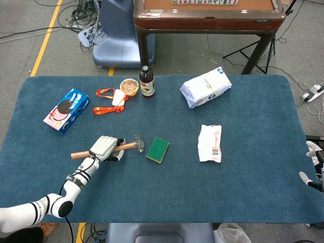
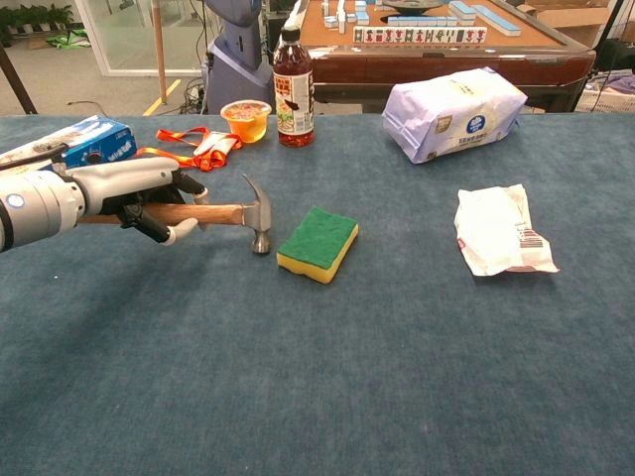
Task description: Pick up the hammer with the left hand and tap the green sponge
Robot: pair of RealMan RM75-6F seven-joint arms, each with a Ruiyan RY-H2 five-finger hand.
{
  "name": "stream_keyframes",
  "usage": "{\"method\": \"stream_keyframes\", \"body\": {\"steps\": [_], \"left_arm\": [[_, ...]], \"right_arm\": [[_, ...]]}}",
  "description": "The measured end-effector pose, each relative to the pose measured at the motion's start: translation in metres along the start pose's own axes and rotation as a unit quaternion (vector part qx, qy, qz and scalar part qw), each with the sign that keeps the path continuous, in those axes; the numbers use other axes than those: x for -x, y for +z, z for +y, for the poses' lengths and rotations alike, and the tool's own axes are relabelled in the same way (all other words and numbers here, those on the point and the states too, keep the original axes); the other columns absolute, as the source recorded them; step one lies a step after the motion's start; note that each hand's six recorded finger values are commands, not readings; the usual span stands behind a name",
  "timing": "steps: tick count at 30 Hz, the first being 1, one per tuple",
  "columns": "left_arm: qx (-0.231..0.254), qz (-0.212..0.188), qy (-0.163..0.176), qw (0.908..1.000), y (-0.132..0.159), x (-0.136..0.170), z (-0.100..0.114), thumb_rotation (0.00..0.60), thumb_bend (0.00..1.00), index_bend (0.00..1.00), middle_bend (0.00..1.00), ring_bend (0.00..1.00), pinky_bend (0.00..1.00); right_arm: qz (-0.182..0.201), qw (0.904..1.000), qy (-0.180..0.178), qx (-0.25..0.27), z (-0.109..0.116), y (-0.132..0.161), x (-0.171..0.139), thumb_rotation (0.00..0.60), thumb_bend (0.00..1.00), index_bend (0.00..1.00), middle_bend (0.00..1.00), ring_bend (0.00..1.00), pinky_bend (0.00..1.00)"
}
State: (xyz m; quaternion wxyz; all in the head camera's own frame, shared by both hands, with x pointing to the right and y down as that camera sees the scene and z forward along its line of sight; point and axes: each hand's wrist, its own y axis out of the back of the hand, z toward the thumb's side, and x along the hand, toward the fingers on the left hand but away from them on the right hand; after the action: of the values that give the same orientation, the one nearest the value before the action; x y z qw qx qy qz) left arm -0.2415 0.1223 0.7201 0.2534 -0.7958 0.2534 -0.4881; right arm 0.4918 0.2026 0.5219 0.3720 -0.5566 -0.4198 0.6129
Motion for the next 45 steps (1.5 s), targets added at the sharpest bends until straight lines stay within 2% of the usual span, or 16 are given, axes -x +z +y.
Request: {"method": "stream_keyframes", "body": {"steps": [8, 13, 17, 22, 28, 34, 39, 45], "left_arm": [[0.059, -0.054, 0.039, 0.9960, 0.001, -0.002, 0.015, 0.600, 0.57, 0.72, 0.84, 0.73, 0.92], [0.082, -0.114, 0.084, 0.9865, 0.007, -0.001, 0.031, 0.600, 0.56, 0.72, 0.85, 0.76, 0.96], [0.069, -0.166, 0.118, 0.9767, 0.014, 0.001, 0.039, 0.600, 0.55, 0.71, 0.85, 0.78, 0.98], [0.021, -0.212, 0.144, 0.9663, 0.022, 0.000, 0.040, 0.600, 0.53, 0.71, 0.85, 0.78, 1.00], [-0.031, -0.245, 0.145, 0.9582, 0.033, -0.008, 0.029, 0.600, 0.53, 0.71, 0.85, 0.79, 1.00], [-0.074, -0.260, 0.146, 0.9514, 0.041, -0.015, 0.020, 0.600, 0.53, 0.71, 0.85, 0.79, 1.00], [-0.097, -0.252, 0.137, 0.9529, 0.038, -0.022, 0.011, 0.600, 0.53, 0.71, 0.85, 0.79, 1.00], [-0.150, -0.230, 0.109, 0.9553, 0.027, -0.031, -0.006, 0.600, 0.53, 0.71, 0.85, 0.79, 1.00]], "right_arm": [[0.001, 1.0000, -0.002, -0.001, 0.003, 0.004, -0.001, 0.600, 0.18, 0.21, 0.39, 0.26, 0.25], [0.004, 1.0000, -0.002, -0.003, 0.004, 0.007, 0.001, 0.600, 0.18, 0.21, 0.39, 0.27, 0.27], [0.012, 0.9999, -0.003, -0.006, 0.006, 0.012, 0.003, 0.600, 0.18, 0.21, 0.39, 0.27, 0.27], [0.016, 0.9998, -0.002, -0.008, 0.006, 0.015, 0.004, 0.600, 0.18, 0.21, 0.39, 0.27, 0.28], [0.015, 0.9998, 0.000, -0.010, 0.006, 0.015, 0.004, 0.600, 0.18, 0.21, 0.39, 0.27, 0.28], [0.011, 0.9999, 0.000, -0.010, 0.006, 0.013, 0.003, 0.600, 0.18, 0.21, 0.39, 0.27, 0.28], [0.008, 0.9999, 0.001, -0.010, 0.006, 0.012, 0.003, 0.600, 0.18, 0.21, 0.40, 0.28, 0.28], [0.007, 0.9999, 0.002, -0.010, 0.006, 0.011, 0.002, 0.600, 0.18, 0.21, 0.40, 0.28, 0.28]]}}
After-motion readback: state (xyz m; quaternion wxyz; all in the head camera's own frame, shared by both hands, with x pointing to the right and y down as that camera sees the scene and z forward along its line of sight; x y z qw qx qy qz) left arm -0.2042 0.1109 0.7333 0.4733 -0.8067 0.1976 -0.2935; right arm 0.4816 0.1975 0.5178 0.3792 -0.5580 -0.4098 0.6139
